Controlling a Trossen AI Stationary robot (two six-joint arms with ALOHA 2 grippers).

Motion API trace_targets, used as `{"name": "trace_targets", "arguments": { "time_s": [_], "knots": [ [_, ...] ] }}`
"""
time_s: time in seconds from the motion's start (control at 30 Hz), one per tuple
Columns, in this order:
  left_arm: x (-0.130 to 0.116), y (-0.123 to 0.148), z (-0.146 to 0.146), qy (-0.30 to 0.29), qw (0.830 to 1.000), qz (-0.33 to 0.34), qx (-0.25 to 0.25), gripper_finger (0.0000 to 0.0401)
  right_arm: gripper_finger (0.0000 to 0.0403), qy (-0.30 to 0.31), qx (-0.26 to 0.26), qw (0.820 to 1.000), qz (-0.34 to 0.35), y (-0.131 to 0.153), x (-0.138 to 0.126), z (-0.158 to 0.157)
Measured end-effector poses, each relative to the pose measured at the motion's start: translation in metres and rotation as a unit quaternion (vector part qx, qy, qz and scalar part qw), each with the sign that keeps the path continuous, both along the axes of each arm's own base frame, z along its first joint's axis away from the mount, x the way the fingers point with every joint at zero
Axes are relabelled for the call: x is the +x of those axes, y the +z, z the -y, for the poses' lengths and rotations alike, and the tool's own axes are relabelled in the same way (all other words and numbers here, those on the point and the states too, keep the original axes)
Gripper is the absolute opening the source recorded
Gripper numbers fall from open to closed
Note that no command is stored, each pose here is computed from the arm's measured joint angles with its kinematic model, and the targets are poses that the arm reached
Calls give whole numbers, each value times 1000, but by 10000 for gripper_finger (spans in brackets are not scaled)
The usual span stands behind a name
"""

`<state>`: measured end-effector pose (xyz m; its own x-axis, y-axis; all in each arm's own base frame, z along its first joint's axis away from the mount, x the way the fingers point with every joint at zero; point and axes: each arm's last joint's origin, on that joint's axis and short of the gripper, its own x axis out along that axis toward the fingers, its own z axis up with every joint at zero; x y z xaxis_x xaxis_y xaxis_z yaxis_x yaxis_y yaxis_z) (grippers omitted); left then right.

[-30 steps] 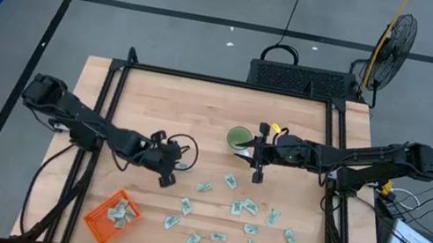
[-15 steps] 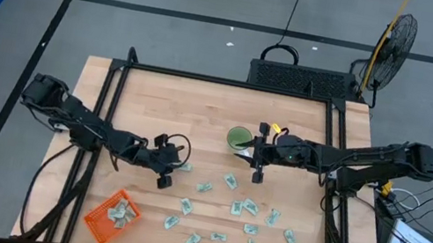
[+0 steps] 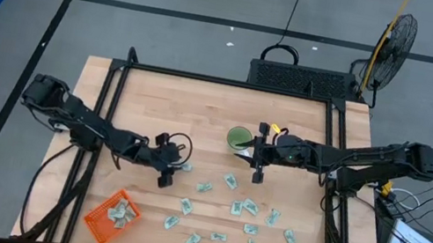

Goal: Pick and place Stevia / Truvia into bins
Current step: Put the light green stevia packet into the orange basket

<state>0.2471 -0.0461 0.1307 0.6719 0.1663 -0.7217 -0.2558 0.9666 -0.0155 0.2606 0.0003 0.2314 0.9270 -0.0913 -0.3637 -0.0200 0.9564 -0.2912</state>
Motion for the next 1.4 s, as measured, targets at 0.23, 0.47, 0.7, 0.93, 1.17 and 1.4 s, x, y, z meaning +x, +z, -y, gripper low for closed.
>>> {"name": "trace_targets", "arguments": {
  "time_s": [0.23, 0.47, 0.7, 0.93, 1.17, 1.4],
  "knots": [
    [6, -24, 2, -6, 999, -32, -10, 200, 118, 0, 0, 1000, 0, 0, 0, 0],
    [8, -26, 2, -5, 999, -35, -7, 181, 118, 0, 0, 1000, 0, 0, 0, 0],
    [9, -27, 3, -22, 999, -36, 3, 60, 118, 0, 0, 1000, 0, 0, 0, 0],
    [8, 3, 8, -43, 997, -9, -57, 19, 118, 0, 0, 1000, -1, 0, 0, 0],
    [-10, 88, 44, -41, 990, -26, -132, 8, 118, 0, 0, 1000, -1, 0, 0, 0],
    [-48, 122, 103, 36, 957, -63, -283, 10, 118, -1, 1, 1000, -5, -1, 0, 0]
  ]
}}
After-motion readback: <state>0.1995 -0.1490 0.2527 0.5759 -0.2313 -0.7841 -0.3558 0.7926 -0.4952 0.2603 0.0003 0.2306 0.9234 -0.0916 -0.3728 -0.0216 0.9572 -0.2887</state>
